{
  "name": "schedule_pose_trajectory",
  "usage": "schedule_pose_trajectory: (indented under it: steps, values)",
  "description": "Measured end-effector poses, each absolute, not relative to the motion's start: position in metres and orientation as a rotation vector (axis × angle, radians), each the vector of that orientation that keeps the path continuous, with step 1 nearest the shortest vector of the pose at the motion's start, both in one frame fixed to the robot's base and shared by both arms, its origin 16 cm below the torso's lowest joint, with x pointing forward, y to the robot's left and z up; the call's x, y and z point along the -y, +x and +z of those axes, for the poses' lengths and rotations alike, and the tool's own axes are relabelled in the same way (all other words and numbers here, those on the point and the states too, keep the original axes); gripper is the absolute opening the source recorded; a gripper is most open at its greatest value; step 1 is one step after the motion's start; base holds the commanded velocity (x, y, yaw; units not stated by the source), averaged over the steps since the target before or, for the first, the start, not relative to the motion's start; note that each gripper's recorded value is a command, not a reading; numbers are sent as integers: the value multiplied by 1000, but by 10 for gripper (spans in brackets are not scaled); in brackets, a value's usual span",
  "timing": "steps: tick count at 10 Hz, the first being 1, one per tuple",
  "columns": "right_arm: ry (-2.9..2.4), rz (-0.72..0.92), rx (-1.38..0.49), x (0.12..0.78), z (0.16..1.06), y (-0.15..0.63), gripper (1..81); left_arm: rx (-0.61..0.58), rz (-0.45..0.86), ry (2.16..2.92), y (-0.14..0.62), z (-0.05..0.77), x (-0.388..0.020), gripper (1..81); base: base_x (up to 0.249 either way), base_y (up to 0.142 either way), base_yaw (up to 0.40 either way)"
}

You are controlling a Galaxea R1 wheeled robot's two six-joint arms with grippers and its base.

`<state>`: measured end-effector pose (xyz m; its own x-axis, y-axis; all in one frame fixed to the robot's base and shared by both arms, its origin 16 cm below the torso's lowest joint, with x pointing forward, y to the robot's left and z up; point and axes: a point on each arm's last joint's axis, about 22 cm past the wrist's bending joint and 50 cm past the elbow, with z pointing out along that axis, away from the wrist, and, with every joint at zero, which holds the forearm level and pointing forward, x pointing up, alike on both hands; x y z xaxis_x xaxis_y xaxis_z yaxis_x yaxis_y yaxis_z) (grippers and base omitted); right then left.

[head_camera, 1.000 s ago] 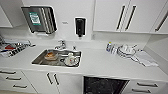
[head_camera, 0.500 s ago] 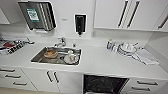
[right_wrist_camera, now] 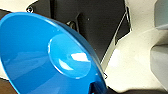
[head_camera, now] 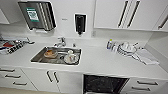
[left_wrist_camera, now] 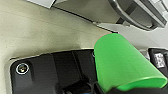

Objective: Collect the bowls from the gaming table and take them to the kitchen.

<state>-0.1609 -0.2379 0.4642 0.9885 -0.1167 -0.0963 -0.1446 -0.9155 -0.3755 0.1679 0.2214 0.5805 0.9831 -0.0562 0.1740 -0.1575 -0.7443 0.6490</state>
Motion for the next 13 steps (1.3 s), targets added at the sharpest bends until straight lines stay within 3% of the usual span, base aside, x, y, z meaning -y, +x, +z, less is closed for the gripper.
schedule_pose_trajectory:
  steps: [4,8,13]
  values:
    - [-2738,98,-188,234,463,-156,10,231,248,2364,243,633,-215,10,0,0,0]
    - [-2736,237,-217,235,474,-193,10,301,159,2356,305,636,-193,10,0,0,0]
    - [-2735,248,-227,234,475,-192,10,421,181,2334,407,680,-138,10,0,0,0]
